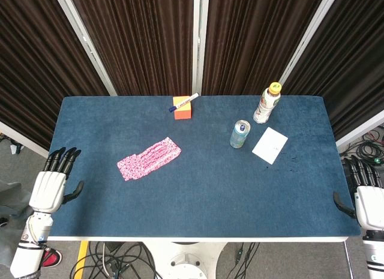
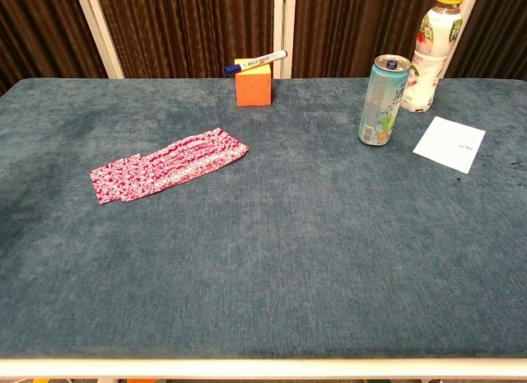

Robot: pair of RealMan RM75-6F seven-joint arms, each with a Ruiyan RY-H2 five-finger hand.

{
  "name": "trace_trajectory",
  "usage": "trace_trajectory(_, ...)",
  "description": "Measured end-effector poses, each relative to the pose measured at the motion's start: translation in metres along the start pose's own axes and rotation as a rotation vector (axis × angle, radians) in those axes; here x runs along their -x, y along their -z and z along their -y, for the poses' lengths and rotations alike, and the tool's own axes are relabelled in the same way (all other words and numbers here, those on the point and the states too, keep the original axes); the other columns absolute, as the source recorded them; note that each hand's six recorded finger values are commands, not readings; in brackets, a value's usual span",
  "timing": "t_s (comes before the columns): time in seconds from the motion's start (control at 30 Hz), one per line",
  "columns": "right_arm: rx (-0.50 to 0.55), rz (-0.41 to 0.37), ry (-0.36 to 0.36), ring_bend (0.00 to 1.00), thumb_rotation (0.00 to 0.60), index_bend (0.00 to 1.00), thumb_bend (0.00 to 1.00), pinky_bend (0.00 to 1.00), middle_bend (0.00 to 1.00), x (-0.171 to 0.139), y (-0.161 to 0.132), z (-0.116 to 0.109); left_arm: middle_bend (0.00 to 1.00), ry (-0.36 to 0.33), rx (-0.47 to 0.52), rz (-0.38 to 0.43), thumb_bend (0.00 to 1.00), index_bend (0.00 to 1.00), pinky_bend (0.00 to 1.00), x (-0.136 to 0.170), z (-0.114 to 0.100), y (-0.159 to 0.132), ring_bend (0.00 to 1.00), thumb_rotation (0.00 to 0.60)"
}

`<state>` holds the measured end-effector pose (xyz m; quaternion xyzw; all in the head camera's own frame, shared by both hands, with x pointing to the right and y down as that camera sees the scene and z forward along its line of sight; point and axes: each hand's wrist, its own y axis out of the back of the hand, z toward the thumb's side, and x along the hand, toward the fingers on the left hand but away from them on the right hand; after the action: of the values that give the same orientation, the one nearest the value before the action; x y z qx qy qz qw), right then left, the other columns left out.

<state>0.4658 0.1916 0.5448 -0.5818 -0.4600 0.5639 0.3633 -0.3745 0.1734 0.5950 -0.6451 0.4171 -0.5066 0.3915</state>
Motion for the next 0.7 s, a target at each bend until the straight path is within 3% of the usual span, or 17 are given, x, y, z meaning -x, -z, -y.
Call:
trace_trajectory(0.3, 0.007, 0.004, 0.005, 0.0, 0.6, 0.0, 0.28, 0.0, 0.0, -0.003, -0.001, 0.0, 0.07, 0.016, 0.01, 0.013, 0.34, 0.1, 0.08, -0.004, 0.002, -0.006, 0.0, 0.6)
trace_trajectory(0.37, 0.009, 0.006, 0.011, 0.0, 0.6, 0.0, 0.28, 0.0, 0.0, -0.001, -0.001, -0.001, 0.07, 0.023, 0.011, 0.021, 0.37, 0.09, 0.13, -0.008, 0.003, -0.009, 0.02, 0.6)
trace_trajectory(0.4, 0.01, 0.006, 0.01, 0.0, 0.6, 0.0, 0.28, 0.0, 0.0, -0.001, -0.001, -0.001, 0.1, 0.028, 0.008, 0.023, 0.41, 0.09, 0.21, -0.009, 0.003, -0.01, 0.08, 0.6)
trace_trajectory(0.43, 0.009, 0.006, 0.008, 0.0, 0.6, 0.0, 0.28, 0.0, 0.0, -0.001, -0.001, 0.0, 0.17, 0.03, 0.001, 0.026, 0.48, 0.09, 0.37, -0.01, 0.004, -0.011, 0.22, 0.6)
trace_trajectory(0.5, 0.002, 0.006, 0.003, 0.0, 0.6, 0.0, 0.28, 0.0, 0.0, 0.0, -0.001, 0.001, 0.44, 0.029, -0.012, 0.03, 0.6, 0.09, 0.7, -0.013, 0.004, -0.014, 0.56, 0.6)
trace_trajectory(0.6, -0.008, 0.01, -0.001, 0.0, 0.6, 0.0, 0.28, 0.0, 0.0, 0.001, 0.0, 0.001, 0.81, 0.044, -0.017, 0.045, 0.7, 0.09, 0.89, -0.015, 0.01, -0.021, 0.84, 0.6)
trace_trajectory(0.7, -0.01, 0.013, 0.0, 0.0, 0.6, 0.0, 0.28, 0.0, 0.0, 0.002, 0.001, 0.0, 0.91, 0.073, -0.043, 0.06, 0.74, 0.09, 0.93, -0.017, 0.018, -0.027, 0.9, 0.6)
